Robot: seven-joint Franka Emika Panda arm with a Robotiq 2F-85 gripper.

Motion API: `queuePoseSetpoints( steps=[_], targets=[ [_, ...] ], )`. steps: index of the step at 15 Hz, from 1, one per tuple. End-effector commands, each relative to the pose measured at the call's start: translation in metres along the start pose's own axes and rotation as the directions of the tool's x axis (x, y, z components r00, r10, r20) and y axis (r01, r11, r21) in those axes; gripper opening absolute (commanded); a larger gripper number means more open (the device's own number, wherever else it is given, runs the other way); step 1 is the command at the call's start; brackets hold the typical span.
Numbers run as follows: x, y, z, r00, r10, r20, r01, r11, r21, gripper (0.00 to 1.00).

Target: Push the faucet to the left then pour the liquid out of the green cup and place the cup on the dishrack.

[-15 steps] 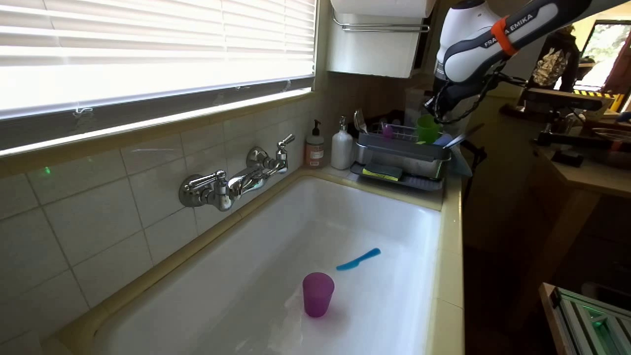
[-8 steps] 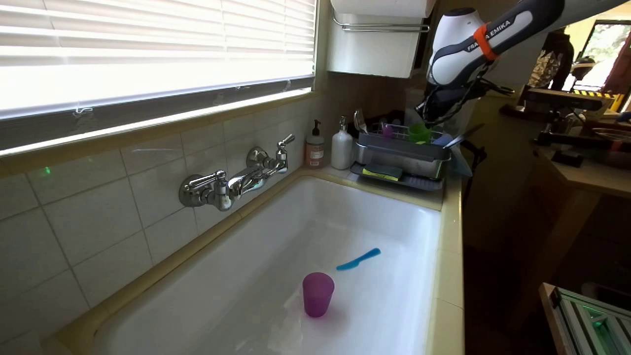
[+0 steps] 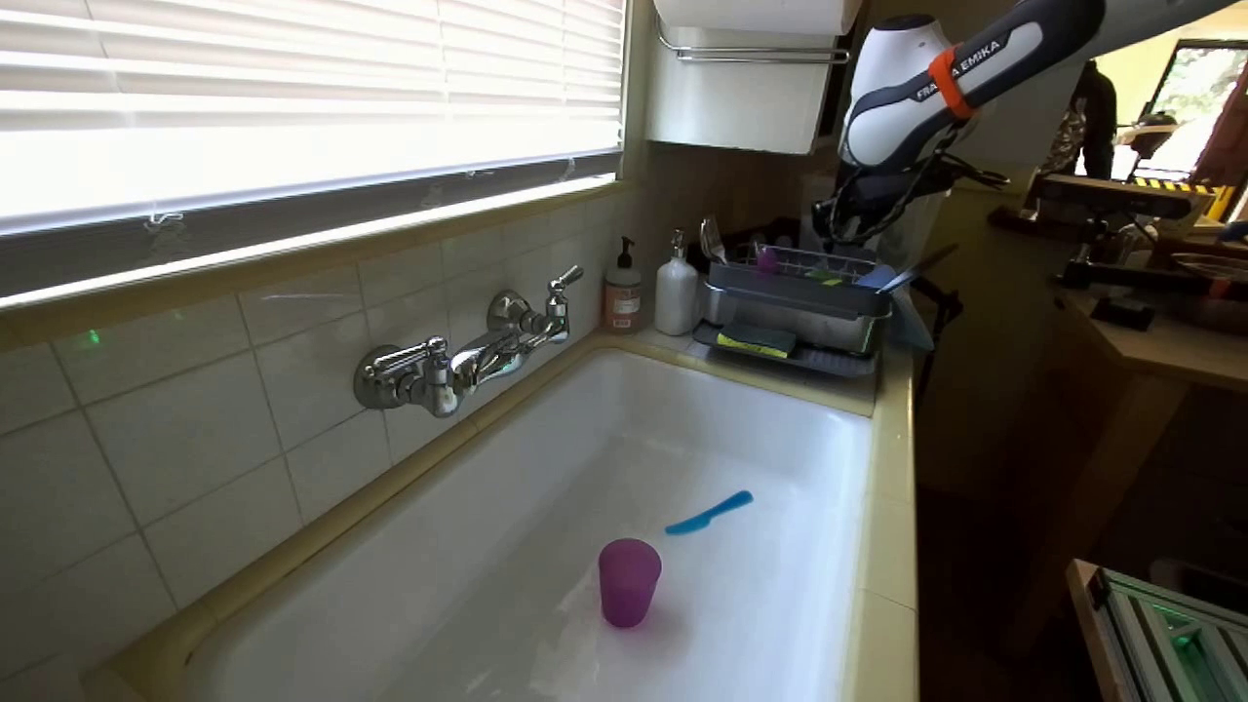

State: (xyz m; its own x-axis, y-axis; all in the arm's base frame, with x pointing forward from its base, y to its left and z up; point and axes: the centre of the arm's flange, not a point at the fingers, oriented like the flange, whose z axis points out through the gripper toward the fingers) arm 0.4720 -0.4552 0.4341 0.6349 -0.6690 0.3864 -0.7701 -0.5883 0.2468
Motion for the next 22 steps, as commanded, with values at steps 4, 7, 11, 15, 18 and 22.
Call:
queuePoseSetpoints(
  steps=[4, 7, 11, 15, 18, 22],
  targets=[
    [-0.009, -0.017, -0.012, 1.000, -0.024, -0.009, 0.025, 0.999, 0.035, 1.00],
    [-0.020, -0.034, -0.025, 0.999, -0.021, -0.024, 0.023, 0.996, 0.086, 1.00],
    [-0.045, -0.062, -0.051, 0.996, -0.035, -0.077, 0.046, 0.989, 0.143, 1.00],
    [-0.076, -0.097, -0.073, 0.989, -0.101, -0.104, 0.122, 0.967, 0.223, 1.00],
    [-0.107, -0.135, -0.084, 0.977, -0.195, -0.083, 0.212, 0.924, 0.317, 1.00],
    [-0.138, -0.179, -0.097, 0.947, -0.312, -0.071, 0.311, 0.845, 0.434, 1.00]
  ],
)
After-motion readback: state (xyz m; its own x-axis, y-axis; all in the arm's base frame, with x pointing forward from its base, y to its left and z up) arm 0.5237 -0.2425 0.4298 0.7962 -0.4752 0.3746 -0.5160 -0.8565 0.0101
